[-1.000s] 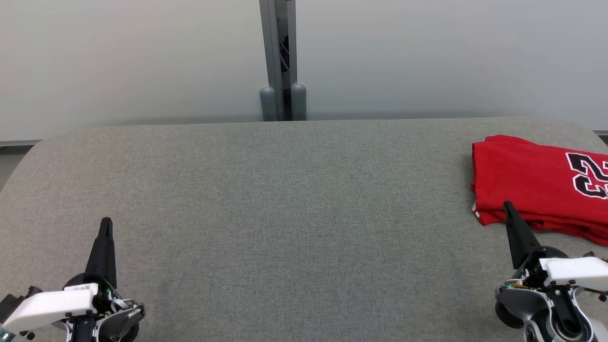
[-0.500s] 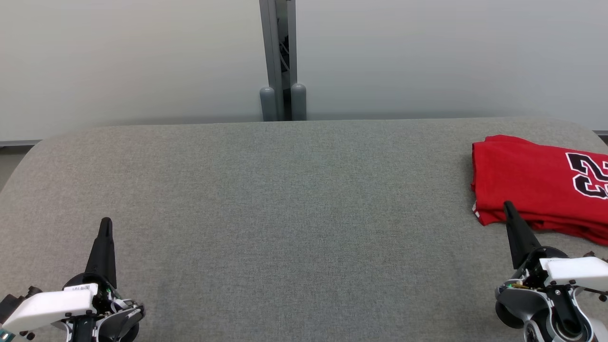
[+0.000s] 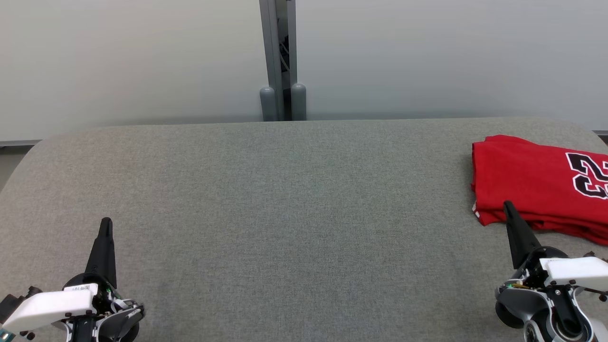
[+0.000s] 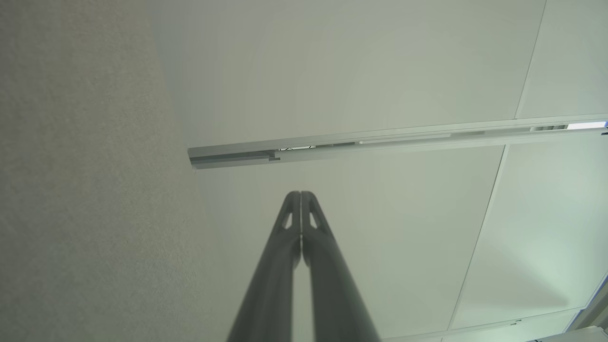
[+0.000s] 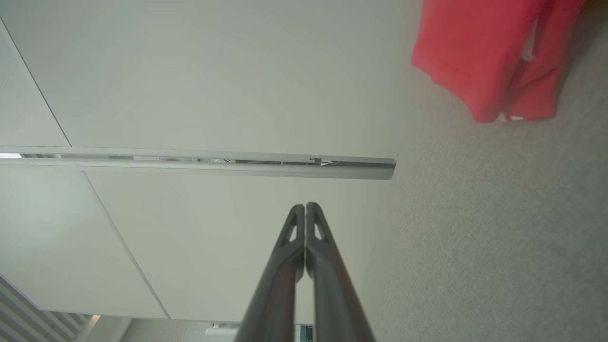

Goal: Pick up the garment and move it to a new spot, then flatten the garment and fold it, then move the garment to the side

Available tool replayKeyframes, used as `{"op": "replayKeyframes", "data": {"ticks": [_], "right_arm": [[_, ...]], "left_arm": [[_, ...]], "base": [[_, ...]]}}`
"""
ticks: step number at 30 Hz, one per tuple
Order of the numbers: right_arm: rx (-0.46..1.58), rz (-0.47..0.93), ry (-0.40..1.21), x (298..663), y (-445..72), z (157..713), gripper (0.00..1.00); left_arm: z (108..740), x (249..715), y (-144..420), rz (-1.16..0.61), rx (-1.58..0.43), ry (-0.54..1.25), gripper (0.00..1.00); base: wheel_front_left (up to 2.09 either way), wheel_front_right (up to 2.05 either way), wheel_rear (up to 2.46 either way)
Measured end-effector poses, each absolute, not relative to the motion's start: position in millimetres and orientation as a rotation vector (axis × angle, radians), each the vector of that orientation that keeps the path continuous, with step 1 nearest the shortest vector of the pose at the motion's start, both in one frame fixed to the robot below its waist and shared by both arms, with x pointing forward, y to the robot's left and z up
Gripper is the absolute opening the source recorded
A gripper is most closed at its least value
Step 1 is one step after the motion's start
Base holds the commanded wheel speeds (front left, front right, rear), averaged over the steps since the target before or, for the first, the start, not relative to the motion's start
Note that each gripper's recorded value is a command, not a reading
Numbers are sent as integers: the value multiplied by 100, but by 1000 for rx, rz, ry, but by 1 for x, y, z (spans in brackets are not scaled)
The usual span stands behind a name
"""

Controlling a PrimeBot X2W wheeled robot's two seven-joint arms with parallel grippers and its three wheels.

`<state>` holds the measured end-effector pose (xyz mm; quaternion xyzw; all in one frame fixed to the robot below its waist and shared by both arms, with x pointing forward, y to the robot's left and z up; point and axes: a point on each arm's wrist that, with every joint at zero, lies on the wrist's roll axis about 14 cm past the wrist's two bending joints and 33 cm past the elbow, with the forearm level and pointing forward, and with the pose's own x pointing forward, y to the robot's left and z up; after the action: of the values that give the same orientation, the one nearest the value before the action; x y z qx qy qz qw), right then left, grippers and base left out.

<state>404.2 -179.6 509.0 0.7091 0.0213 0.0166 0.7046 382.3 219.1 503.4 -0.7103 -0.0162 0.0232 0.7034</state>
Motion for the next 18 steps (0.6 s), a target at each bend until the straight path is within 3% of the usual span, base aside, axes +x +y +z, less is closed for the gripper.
{"op": "replayKeyframes", "data": {"ticks": [18], "right_arm": [[1577, 37, 48, 404, -179, 509, 0]], "left_arm": [[503, 382, 219, 52, -1579, -36, 0]], "base": [[0, 0, 0]]}}
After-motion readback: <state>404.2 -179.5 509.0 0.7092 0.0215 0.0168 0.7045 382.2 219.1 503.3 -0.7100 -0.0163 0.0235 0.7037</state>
